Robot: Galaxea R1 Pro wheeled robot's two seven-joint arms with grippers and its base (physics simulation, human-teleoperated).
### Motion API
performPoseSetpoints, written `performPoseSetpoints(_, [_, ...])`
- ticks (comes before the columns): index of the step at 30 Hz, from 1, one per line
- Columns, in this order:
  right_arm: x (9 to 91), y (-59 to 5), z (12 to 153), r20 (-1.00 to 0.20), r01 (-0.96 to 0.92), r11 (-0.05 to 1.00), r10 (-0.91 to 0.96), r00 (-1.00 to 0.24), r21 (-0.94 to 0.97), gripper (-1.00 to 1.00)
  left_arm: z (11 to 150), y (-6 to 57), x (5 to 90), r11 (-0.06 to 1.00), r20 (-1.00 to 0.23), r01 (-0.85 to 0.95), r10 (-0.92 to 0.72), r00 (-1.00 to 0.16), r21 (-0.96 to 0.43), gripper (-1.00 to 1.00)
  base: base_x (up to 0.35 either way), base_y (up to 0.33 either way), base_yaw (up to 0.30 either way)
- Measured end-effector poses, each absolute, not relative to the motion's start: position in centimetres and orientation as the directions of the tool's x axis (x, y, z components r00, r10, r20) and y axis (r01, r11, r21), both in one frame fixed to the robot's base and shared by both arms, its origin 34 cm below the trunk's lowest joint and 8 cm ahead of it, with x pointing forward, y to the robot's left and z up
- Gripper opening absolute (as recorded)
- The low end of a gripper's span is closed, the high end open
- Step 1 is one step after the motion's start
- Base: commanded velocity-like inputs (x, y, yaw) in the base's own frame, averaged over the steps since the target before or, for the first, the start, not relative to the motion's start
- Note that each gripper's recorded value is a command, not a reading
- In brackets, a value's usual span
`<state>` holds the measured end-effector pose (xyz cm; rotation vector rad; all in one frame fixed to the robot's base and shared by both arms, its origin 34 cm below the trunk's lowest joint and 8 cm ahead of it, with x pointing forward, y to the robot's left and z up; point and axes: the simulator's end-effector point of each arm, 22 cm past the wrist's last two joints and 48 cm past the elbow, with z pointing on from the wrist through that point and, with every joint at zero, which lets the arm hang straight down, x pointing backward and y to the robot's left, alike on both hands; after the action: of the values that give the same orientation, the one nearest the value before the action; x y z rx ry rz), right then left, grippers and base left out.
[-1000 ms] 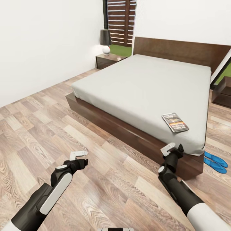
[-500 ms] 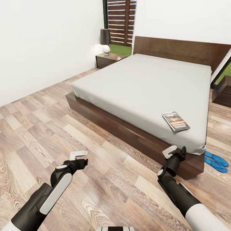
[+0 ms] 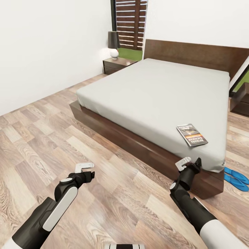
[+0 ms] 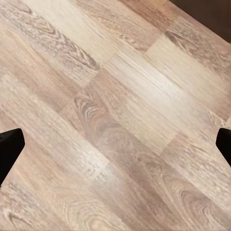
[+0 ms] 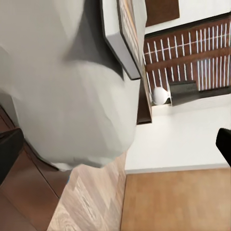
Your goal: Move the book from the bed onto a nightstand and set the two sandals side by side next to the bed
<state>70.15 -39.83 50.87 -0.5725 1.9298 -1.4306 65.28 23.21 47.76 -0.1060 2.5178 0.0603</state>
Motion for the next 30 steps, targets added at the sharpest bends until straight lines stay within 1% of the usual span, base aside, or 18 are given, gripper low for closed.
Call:
performPoseSetpoints(6, [70.1, -39.8, 50.9, -0.246, 0.039, 0.304, -0.683, -0.687, -0.952, 1.00, 47.8, 23.3, 65.3, 0.996, -0.584, -0.091, -0.061, -0.809, 0.022, 1.00, 0.072, 0.000, 0.000])
performPoseSetpoints(30, [70.9, -38.3, 53.2, -0.238, 0.019, 0.300, -0.715, -0.657, -0.954, 1.00, 50.3, 23.3, 65.9, 0.995, -0.585, -0.093, -0.063, -0.809, 0.022, 1.00, 0.002, 0.000, 0.000])
